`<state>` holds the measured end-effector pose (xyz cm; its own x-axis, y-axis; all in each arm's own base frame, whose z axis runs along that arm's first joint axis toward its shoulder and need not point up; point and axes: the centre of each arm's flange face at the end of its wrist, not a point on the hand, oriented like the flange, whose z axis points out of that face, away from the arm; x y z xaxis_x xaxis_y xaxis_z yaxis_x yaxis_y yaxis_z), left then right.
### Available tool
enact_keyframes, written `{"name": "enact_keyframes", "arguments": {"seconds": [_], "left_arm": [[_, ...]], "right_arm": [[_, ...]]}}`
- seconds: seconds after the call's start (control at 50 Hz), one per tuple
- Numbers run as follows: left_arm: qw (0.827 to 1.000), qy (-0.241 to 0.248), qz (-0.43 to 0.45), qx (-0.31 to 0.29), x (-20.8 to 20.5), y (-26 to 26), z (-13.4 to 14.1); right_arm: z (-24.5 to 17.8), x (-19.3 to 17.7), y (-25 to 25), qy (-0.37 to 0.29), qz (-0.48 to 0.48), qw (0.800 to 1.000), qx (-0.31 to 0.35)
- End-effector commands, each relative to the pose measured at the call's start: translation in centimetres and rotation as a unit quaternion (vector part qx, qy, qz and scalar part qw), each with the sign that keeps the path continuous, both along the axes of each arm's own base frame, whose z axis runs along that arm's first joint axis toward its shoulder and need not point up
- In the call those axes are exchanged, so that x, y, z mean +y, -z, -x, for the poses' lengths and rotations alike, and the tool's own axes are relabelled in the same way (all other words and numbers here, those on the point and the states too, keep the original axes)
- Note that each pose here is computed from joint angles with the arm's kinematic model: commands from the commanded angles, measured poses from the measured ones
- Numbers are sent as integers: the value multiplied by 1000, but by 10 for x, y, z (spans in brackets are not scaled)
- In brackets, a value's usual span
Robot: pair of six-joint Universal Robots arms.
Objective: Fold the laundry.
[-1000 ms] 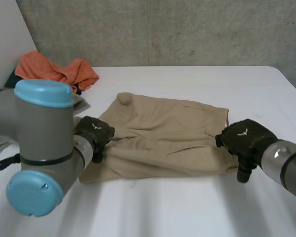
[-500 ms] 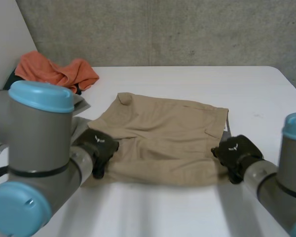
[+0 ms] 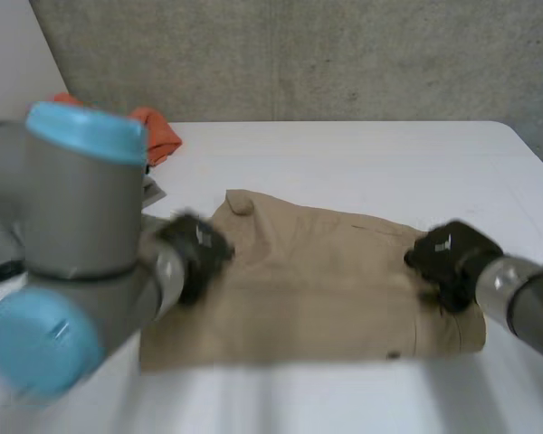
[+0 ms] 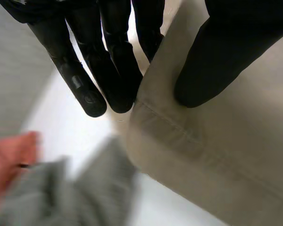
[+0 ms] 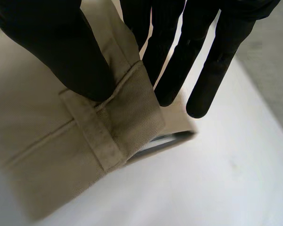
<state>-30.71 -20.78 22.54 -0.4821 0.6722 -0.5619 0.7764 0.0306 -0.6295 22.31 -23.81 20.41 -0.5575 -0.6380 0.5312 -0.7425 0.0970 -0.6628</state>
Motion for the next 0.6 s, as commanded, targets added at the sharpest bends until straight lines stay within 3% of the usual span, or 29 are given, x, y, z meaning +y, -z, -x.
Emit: {"name": "enact_keyframes", "arguments": {"seconds": [0.02, 0.12, 0.28, 0.48, 0.6], "left_arm": [[989, -36, 132, 59, -89, -22, 32], [979, -10, 185, 89, -119, -25, 54], [969, 31, 225, 95, -146, 14, 85], [971, 33, 218, 94, -151, 55, 97], [969, 20, 226, 99, -149, 39, 94]], "right_arm": [[-21, -55, -2, 53, 84, 992, -77], [-32, -76, 2, 70, 124, 985, -95], [-47, -112, 26, 112, 181, 972, -95], [-50, -135, 53, 135, 212, 963, -97], [-48, -137, 52, 142, 212, 961, -107]]}}
